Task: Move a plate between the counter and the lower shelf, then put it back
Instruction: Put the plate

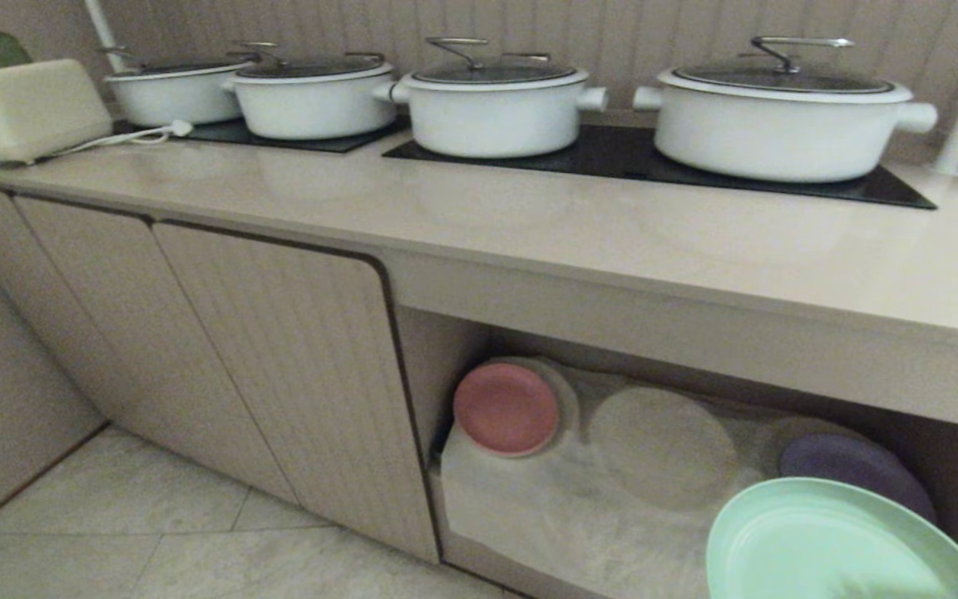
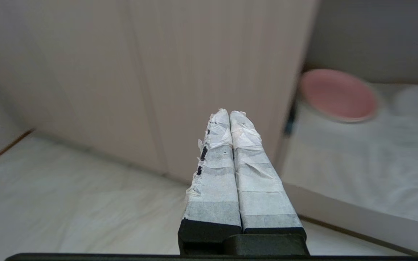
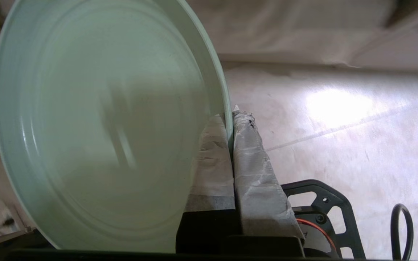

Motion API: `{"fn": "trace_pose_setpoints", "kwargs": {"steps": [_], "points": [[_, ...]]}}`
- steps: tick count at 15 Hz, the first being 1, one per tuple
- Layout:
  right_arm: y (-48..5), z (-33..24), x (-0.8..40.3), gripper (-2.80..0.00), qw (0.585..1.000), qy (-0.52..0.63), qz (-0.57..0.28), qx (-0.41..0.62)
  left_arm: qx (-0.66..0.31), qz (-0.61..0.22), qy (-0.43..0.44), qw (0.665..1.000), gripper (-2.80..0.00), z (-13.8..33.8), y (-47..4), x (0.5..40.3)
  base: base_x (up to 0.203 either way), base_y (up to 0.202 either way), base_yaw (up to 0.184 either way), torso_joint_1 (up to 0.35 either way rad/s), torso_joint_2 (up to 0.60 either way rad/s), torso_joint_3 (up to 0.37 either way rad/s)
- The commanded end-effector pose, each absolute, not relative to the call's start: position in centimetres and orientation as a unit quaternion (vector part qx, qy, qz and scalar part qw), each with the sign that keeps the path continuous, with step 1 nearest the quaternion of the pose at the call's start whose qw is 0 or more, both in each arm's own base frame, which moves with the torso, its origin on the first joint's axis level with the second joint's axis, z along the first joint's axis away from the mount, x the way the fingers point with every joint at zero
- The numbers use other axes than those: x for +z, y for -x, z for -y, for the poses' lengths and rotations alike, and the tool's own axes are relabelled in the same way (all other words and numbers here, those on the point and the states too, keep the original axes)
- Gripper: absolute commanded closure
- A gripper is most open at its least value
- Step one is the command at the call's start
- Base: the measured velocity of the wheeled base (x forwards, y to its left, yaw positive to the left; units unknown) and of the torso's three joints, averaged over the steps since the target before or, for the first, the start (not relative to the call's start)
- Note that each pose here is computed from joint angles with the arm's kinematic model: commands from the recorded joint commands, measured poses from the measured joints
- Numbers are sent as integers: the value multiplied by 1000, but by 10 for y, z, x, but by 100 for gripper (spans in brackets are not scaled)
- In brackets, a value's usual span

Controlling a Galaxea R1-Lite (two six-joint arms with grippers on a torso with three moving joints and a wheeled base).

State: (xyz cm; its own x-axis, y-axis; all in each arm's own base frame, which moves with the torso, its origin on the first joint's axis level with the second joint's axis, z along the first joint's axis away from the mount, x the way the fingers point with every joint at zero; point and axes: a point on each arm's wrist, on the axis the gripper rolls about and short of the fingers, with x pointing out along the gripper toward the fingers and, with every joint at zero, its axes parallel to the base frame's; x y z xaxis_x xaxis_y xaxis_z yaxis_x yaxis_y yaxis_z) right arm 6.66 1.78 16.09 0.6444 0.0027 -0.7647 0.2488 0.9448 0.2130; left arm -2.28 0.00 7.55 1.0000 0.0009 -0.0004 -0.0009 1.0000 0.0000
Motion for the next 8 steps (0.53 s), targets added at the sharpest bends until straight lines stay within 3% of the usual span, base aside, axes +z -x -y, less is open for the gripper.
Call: {"fn": "trace_pose_setpoints", "kwargs": {"steps": [1,8], "points": [[-67,-18,160,0,893,-151,-419,-70,1,0,0,1000,0,0,23,75,3,5,-173,-2,7,-2],[-66,-18,157,0,890,-150,-424,-72,1,0,0,1000,0,0,23,75,3,6,-162,3,2,1]]}}
